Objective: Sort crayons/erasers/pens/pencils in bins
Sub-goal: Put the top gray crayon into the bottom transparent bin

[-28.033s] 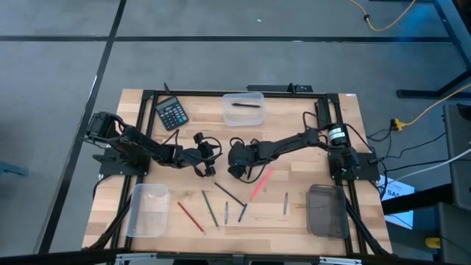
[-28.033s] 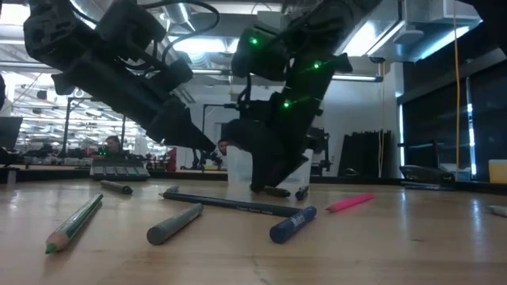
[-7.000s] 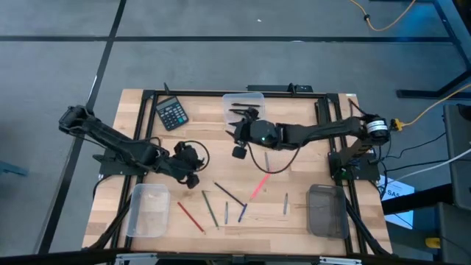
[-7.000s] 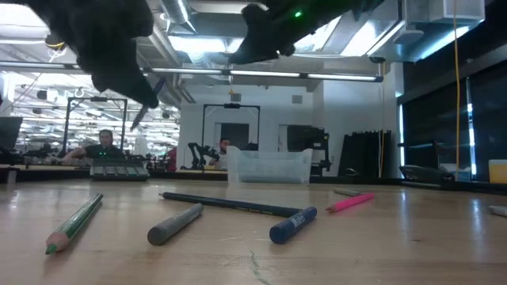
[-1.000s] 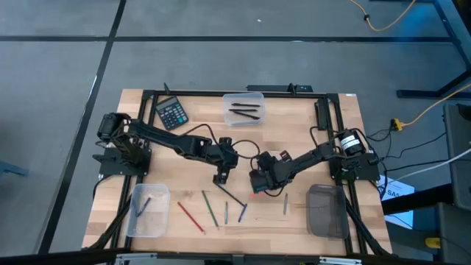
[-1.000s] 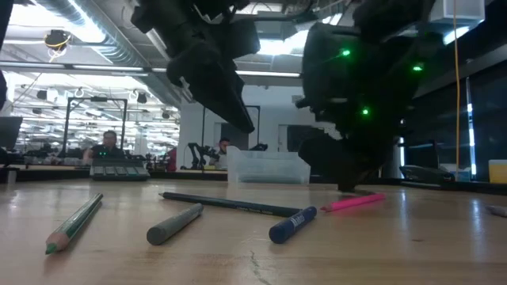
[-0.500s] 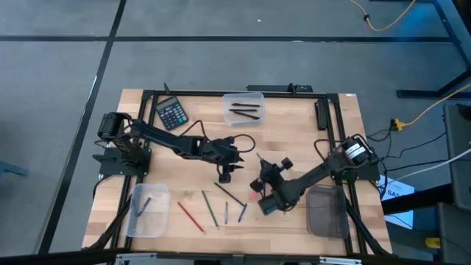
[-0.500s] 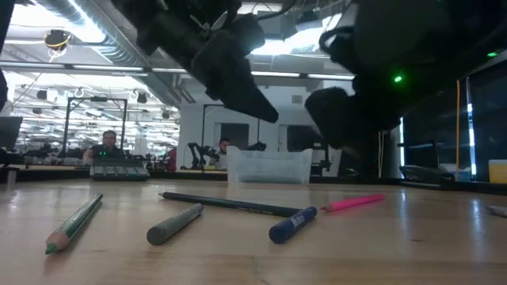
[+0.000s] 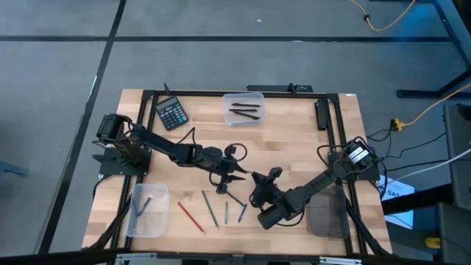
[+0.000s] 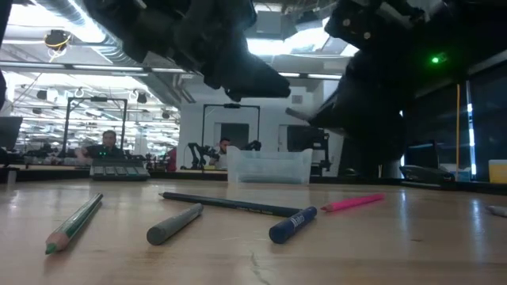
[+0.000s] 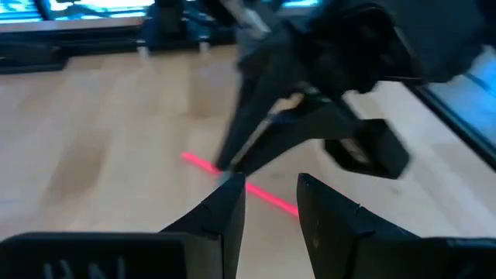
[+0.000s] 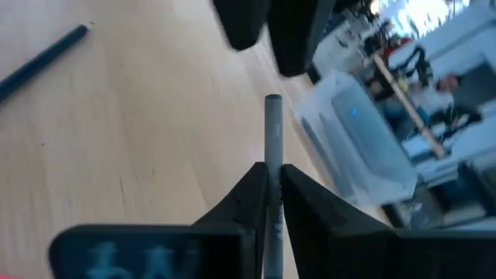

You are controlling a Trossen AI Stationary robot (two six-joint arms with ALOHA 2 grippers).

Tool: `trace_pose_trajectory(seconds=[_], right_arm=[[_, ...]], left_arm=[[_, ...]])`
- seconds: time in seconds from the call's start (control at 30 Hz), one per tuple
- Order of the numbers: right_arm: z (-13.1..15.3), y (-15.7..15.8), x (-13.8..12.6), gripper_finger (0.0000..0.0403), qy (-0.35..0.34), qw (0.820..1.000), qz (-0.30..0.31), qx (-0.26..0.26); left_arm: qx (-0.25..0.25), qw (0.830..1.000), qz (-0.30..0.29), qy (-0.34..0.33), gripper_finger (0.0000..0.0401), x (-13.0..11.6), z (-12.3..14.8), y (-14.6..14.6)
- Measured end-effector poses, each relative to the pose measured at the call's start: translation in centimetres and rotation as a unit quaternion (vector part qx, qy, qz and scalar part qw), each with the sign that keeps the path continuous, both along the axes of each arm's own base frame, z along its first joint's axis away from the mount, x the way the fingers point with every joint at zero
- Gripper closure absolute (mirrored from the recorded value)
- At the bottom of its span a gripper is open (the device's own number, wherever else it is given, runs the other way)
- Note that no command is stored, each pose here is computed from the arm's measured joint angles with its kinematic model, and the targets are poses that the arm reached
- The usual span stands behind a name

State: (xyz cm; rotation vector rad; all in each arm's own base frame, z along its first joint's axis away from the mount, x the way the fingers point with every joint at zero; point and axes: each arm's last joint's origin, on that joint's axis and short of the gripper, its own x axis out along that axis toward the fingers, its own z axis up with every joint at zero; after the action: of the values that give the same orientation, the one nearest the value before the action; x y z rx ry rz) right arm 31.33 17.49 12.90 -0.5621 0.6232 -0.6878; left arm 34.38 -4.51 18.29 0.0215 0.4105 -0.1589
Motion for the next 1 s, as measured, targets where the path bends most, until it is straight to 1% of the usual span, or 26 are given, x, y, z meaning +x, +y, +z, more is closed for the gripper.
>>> trace_pose_trajectory(seconds=[0.17, 0.3, 0.47, 0.57, 0.73, 0.87, 1.0], right_arm=[[0.6, 0.3, 1.2, 0.0360, 0.039, 0.997, 0.045, -0.051], [1.0, 0.6, 1.8, 0.0360, 0.059, 0.992, 0.071, -0.084], [1.2, 0.6, 2.1, 0.0359, 0.075, 0.988, 0.083, -0.107], [1.2, 0.4, 2.3, 0.0359, 0.086, 0.986, 0.087, -0.110], [1.0, -0.7, 3.0, 0.0359, 0.102, 0.986, 0.101, -0.083], [0.9, -1.2, 3.3, 0.0359, 0.108, 0.986, 0.105, -0.069], [1.0, -1.4, 3.4, 0.0359, 0.117, 0.984, 0.107, -0.078]], left_arm=[[0.019, 0.999, 0.036, 0.019, 0.0291, -0.3, -0.4, -0.6], [0.033, 0.996, 0.077, 0.041, 0.0291, -0.5, -0.8, -0.8], [0.038, 0.995, 0.079, 0.051, 0.0292, -0.8, -1.0, -1.5], [0.047, 0.994, 0.085, 0.047, 0.0298, -0.9, -0.9, -2.0], [0.059, 0.993, 0.097, 0.043, 0.0320, -1.0, -0.9, -2.6], [0.058, 0.993, 0.096, 0.043, 0.0346, -1.1, -0.9, -2.9], [0.059, 0.992, 0.098, 0.044, 0.0375, -1.2, -0.9, -3.0]])
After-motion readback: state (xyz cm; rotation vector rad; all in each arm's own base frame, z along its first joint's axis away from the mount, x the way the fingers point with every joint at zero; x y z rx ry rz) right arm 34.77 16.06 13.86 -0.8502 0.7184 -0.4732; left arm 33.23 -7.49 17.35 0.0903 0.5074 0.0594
